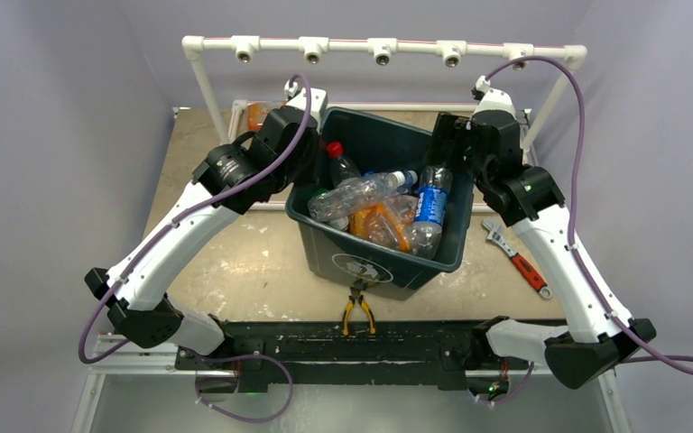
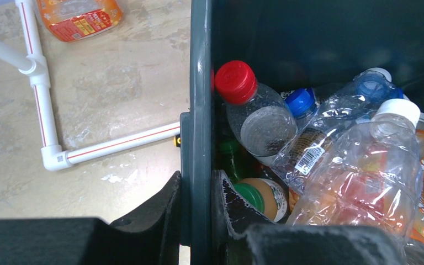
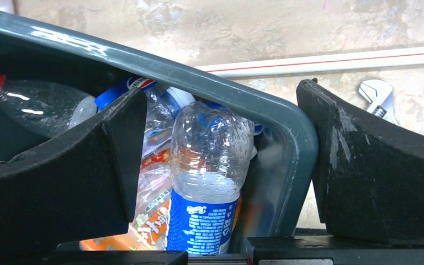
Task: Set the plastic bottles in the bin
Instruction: Move the trash bin to the center of the board.
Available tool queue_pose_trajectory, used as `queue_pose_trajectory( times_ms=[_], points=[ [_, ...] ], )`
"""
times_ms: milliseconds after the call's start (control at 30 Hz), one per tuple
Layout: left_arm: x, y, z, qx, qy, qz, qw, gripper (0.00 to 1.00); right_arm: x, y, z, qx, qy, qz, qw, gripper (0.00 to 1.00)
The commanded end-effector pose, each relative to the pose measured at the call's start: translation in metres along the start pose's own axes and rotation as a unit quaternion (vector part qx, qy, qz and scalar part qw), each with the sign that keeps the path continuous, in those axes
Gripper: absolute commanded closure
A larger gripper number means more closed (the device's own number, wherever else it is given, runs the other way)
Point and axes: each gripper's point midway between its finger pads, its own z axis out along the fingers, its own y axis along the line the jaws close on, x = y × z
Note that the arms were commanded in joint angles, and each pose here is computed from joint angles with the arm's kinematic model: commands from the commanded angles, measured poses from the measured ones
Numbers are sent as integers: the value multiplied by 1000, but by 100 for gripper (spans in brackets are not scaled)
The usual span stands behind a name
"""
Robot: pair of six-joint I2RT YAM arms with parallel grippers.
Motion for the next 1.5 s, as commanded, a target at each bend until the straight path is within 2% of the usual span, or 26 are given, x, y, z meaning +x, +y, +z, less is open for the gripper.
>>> queue_pose_trajectory(
  times_ms=[0, 100, 300, 433, 533, 700, 767, 967, 1100, 1167, 1300, 1467],
  points=[
    [-23, -14, 1, 28, -43, -14, 999, 100, -66, 58, -45, -136, -83, 41, 986, 1],
    [-23, -14, 1, 28, -43, -14, 999, 100, -88, 41, -48, -88, -121, 34, 988, 1],
    [-20, -18, 3, 36, -38, -15, 998, 100, -81, 42, -54, -104, -122, 62, 985, 1],
    [-21, -18, 3, 36, -40, -15, 998, 100, -92, 1, -52, 11, -169, 45, 984, 1],
    [-23, -16, 2, 35, -42, -15, 998, 100, -77, 4, -49, 2, -156, 56, 986, 1],
    [-17, -2, -2, 8, -44, -8, 999, 100, -70, 34, -43, -84, -130, 88, 984, 1],
    [-11, 3, -3, 1, -42, -6, 999, 100, -79, 31, -48, -86, -149, 104, 980, 1],
    [-11, 6, -8, 7, -48, -13, 999, 100, -118, -4, -74, -11, -228, 126, 965, 1],
    [-13, -5, -3, 27, -46, -19, 998, 100, -137, -5, -93, -18, -251, 128, 959, 1],
    [-13, -12, 0, 41, -44, -26, 998, 100, -138, 4, -97, -42, -244, 125, 961, 1],
    [-16, -39, 4, 101, -48, -55, 992, 100, -112, 26, -89, -97, -182, 107, 973, 1],
    [-21, -79, 12, 181, -42, -96, 978, 100, -76, 25, -87, -114, -142, 97, 979, 1]
  ],
)
